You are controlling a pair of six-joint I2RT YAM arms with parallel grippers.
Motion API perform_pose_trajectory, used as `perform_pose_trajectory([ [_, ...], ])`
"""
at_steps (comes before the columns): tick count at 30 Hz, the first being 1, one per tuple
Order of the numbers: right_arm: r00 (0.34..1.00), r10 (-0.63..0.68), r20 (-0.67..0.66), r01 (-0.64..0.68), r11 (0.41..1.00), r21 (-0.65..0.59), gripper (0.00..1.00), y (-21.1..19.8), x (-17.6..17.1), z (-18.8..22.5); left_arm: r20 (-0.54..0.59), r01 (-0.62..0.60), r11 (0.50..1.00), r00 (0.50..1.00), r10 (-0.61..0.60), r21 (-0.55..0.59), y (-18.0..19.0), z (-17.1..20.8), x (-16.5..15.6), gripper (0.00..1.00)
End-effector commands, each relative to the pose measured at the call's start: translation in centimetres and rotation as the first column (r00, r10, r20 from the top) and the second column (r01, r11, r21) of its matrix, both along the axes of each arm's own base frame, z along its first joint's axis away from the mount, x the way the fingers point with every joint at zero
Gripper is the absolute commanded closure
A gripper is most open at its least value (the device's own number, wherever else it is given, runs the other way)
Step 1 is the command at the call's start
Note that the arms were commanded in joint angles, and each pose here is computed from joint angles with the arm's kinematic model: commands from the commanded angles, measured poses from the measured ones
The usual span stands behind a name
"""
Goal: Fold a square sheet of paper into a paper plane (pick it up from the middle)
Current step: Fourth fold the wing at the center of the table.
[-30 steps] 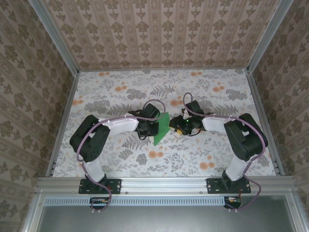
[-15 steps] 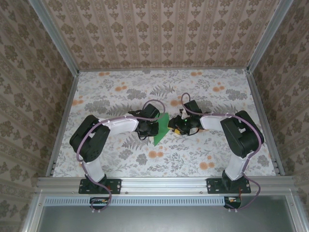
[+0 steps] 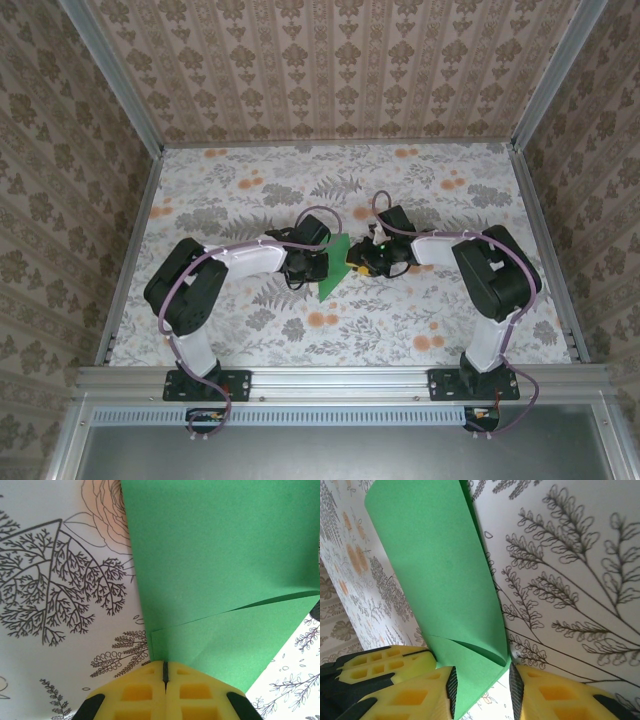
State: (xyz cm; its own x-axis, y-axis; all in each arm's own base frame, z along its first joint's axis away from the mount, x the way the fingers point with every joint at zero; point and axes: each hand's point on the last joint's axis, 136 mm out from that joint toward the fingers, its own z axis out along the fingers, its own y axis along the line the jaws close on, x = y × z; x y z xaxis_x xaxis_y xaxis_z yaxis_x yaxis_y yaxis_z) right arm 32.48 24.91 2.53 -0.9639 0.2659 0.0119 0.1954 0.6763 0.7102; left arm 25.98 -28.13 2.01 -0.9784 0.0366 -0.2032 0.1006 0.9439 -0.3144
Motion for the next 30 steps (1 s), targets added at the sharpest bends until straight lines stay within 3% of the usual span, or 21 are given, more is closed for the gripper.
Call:
perform_pose_trajectory([
  [1,1.0,0.023,0.005,-0.023,0.999,0.05,0.64,1.2,0.3,0.6,-0.011,-0.024,1.0,1.0,0.024,0.002,0.7,0.0,-0.3,1.0],
  [14,0.996,0.078,0.037,-0.084,0.981,0.178,0.68,2.9,-0.1,1.6,-0.007,-0.025,1.0,1.0,0.025,0.0,0.7,0.1,-0.3,1.0],
  [22,0.991,0.127,0.043,-0.133,0.974,0.184,0.7,3.4,-0.5,0.9,0.0,-0.028,1.0,1.0,0.028,0.0,0.9,0.4,-0.1,0.99],
  [26,0.988,0.144,0.054,-0.152,0.969,0.196,0.75,3.5,-0.6,1.0,0.004,-0.031,1.0,0.999,0.031,-0.001,1.1,0.5,0.0,0.99],
  [30,0.989,0.138,0.054,-0.145,0.976,0.16,0.87,3.2,-0.4,0.9,0.013,-0.029,1.0,0.999,0.029,-0.012,0.9,0.9,0.1,0.97],
])
